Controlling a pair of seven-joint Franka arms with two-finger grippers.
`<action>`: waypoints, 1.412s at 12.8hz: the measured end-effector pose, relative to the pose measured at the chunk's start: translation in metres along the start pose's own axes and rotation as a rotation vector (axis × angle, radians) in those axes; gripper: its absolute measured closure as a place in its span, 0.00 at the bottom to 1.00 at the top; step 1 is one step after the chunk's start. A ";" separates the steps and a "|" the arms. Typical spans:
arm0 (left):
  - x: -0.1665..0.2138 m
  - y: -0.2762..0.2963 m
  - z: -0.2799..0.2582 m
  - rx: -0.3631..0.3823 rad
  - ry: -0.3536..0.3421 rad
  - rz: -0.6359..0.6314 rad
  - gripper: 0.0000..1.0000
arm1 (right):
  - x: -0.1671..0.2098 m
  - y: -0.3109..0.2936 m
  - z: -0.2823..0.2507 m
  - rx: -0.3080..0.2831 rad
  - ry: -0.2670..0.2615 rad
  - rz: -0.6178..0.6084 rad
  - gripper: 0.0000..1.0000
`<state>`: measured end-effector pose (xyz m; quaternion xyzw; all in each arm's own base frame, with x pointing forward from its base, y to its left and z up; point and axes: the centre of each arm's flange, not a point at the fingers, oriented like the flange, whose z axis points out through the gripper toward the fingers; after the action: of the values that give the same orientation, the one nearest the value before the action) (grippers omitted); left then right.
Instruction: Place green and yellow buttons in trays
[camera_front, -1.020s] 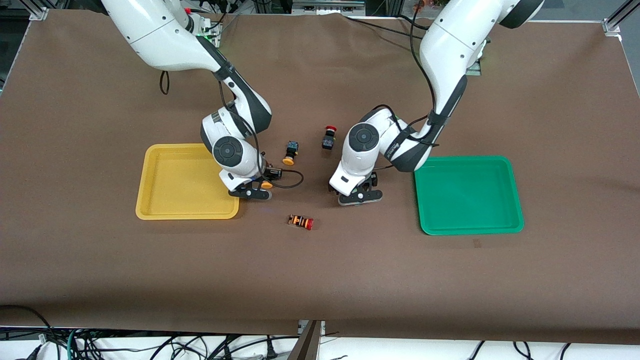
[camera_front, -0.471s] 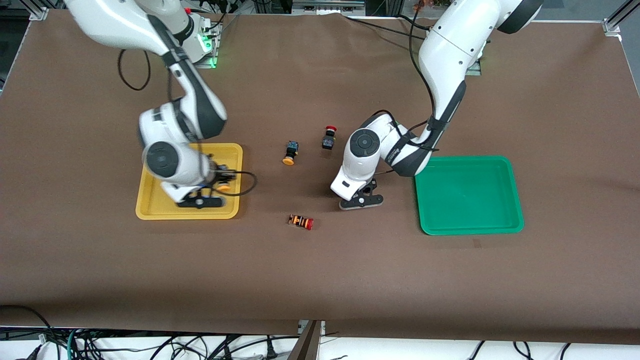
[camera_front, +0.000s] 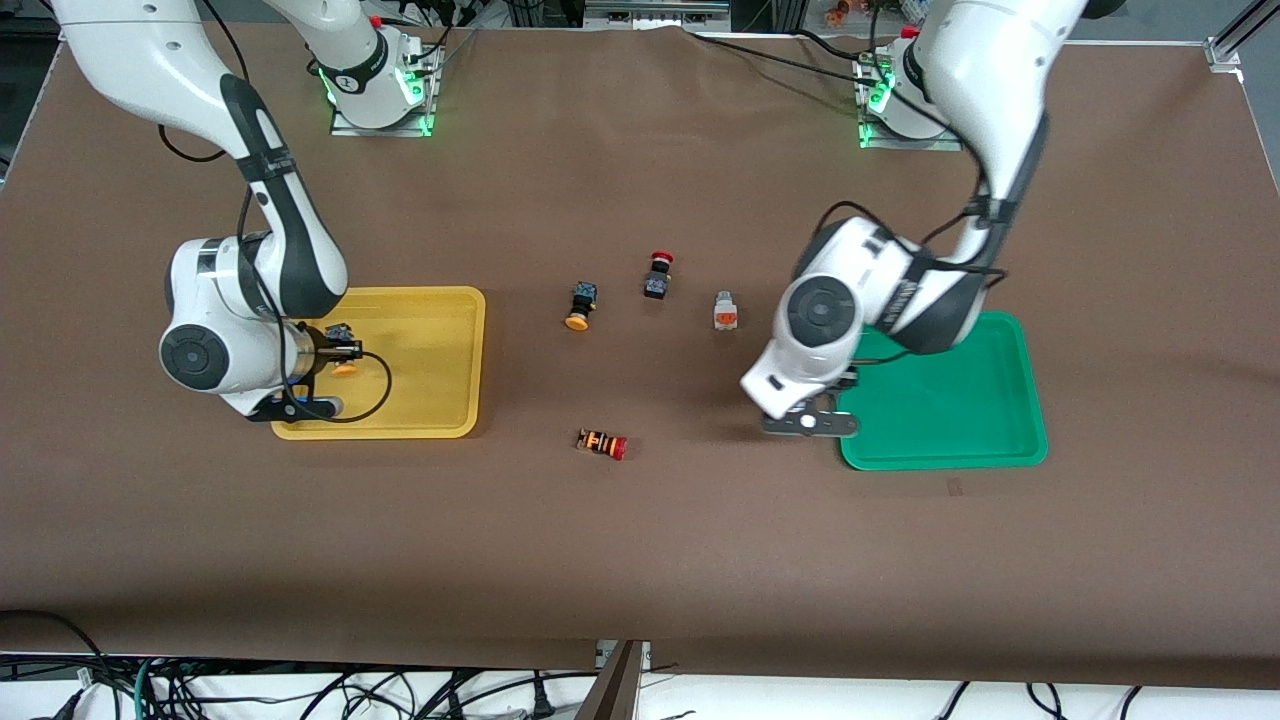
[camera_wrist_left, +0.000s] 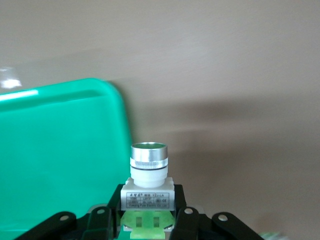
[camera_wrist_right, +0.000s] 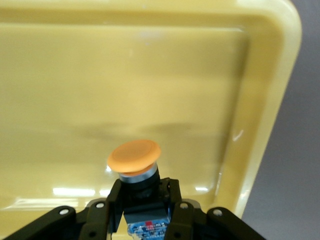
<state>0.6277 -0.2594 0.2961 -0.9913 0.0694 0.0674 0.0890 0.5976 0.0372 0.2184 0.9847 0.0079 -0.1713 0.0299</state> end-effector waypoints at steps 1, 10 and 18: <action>0.002 -0.029 0.004 0.006 -0.036 0.055 0.59 | -0.001 0.005 0.011 0.001 0.007 0.008 0.61; -0.005 -0.113 0.107 -0.062 -0.116 0.145 0.32 | -0.028 -0.182 -0.056 0.077 0.106 0.033 0.00; -0.069 0.081 0.017 -0.183 -0.103 -0.032 0.00 | -0.098 -0.380 0.034 0.140 0.093 0.229 0.00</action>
<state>0.5456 -0.3265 0.2763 -0.9915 0.0424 0.1228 0.0027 0.4845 0.4137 0.1984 0.9857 -0.1151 -0.1213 -0.0198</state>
